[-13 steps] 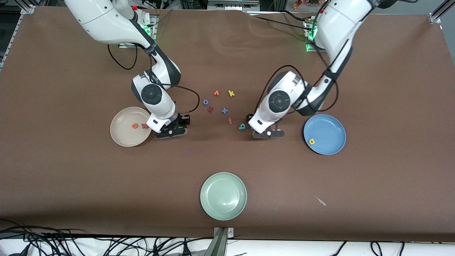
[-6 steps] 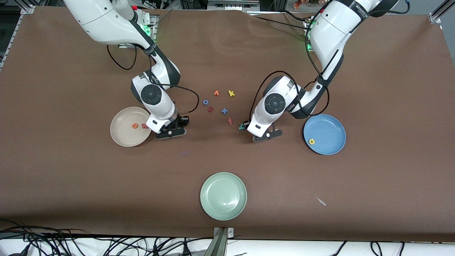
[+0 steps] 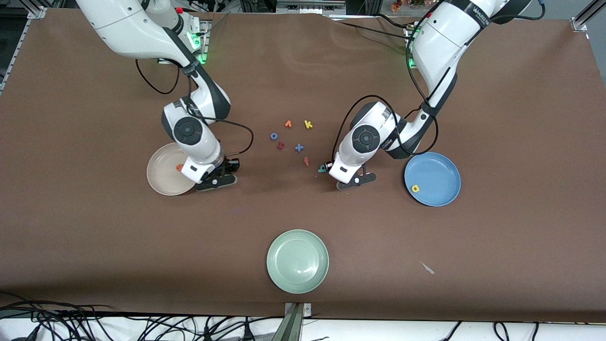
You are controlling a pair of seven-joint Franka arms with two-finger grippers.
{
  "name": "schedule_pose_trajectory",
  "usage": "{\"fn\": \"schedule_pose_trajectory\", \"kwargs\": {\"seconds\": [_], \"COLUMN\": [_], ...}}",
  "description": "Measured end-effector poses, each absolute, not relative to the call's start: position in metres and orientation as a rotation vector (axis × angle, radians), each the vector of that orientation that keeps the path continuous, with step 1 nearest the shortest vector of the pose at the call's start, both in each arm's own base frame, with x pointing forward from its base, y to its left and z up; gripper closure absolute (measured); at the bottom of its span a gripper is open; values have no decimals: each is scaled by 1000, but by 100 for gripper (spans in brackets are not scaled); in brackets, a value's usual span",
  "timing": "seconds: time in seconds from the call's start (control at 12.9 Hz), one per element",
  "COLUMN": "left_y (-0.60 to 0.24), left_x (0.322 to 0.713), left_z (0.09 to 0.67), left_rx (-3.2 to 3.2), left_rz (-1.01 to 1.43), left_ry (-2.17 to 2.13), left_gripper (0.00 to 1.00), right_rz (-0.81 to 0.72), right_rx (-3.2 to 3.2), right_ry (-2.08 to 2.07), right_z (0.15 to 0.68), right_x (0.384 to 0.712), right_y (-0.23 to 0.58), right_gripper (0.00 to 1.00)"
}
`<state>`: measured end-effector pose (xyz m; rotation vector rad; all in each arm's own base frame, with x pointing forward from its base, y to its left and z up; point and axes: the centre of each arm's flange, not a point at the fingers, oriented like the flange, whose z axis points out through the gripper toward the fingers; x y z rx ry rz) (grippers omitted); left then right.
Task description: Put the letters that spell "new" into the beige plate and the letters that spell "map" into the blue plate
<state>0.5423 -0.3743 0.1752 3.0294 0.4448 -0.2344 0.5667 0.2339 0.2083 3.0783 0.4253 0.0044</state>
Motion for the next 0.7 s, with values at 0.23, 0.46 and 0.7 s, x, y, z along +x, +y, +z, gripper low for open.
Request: {"fn": "schedule_pose_trajectory", "kwargs": {"seconds": [0.23, 0.46, 0.7], "left_y": [-341, -269, -172], "left_x": [563, 593, 620], "left_z": [204, 234, 236], "left_rx": [3151, 3180, 3182], "left_rz": [-301, -386, -461], "left_ry": [280, 78, -130], "left_gripper": [73, 73, 73], "right_rz": [-50, -117, -167], "right_rx": [3005, 2970, 2969], "right_ry": [598, 673, 659], "right_z": [257, 273, 266], "right_x": [586, 577, 558], "right_y": [164, 75, 57], "right_gripper": [67, 67, 49]}}
